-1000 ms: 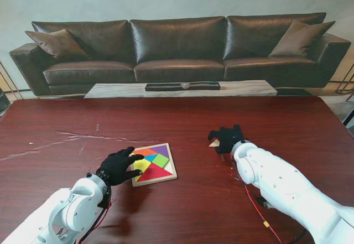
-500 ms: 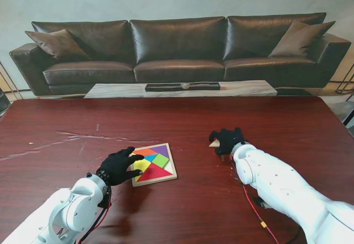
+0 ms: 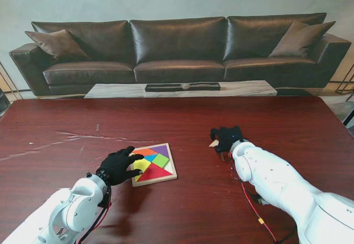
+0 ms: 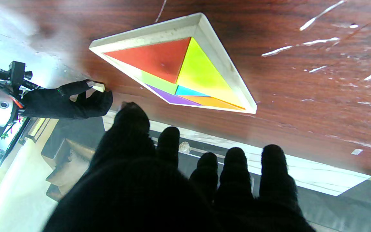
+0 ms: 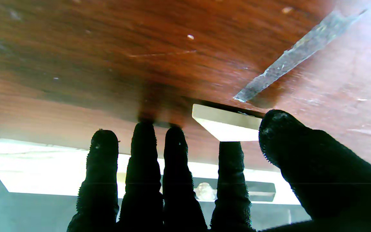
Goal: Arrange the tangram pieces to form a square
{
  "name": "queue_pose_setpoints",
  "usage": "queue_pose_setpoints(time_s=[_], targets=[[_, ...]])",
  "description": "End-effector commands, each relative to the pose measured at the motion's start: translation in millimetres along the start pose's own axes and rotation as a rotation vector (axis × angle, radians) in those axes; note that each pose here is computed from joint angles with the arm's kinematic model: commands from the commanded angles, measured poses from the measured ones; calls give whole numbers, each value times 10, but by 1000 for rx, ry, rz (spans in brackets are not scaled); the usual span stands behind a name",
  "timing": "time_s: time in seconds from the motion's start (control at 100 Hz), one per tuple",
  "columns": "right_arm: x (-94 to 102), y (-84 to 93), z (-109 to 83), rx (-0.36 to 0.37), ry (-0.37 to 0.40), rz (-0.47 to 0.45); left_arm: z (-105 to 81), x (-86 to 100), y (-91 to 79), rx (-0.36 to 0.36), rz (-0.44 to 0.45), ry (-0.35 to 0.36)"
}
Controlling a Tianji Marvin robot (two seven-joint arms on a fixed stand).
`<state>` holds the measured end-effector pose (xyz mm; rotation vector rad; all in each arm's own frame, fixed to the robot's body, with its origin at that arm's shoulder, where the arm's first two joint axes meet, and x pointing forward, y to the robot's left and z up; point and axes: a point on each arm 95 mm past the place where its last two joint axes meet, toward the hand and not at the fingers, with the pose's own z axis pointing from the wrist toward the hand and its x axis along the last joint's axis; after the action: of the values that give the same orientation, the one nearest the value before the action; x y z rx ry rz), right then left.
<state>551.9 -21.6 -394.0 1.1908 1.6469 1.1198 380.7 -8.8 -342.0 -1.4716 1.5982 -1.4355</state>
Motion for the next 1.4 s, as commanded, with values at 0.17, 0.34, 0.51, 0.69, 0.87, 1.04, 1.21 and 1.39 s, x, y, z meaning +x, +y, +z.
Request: queue_pose_setpoints(time_s=[0.17,0.34,0.51,0.69,0.87,1.04,1.21,1.39], targets=[[127,-272,-42,74,36,-1,-13,22,-4,10,1,4],[149,-313,-36,85,45,2,-15,20,-2,12,3,4],[170,-341,-37,99,55,5,-14,19,-3,13,6,4],[198,-357,-33,114,71,-2,-17,18,-4,15,8,4],[221,-370,-29,132,86,-9,-19,18,-7,17,10,3],[229,-373,-27,148,86,-14,-21,16,-9,19,14,2],[236,-375,-26,153,88,-17,-22,15,-10,20,17,2],[233,-375,-24,155,94,-17,-21,15,-11,20,19,1]])
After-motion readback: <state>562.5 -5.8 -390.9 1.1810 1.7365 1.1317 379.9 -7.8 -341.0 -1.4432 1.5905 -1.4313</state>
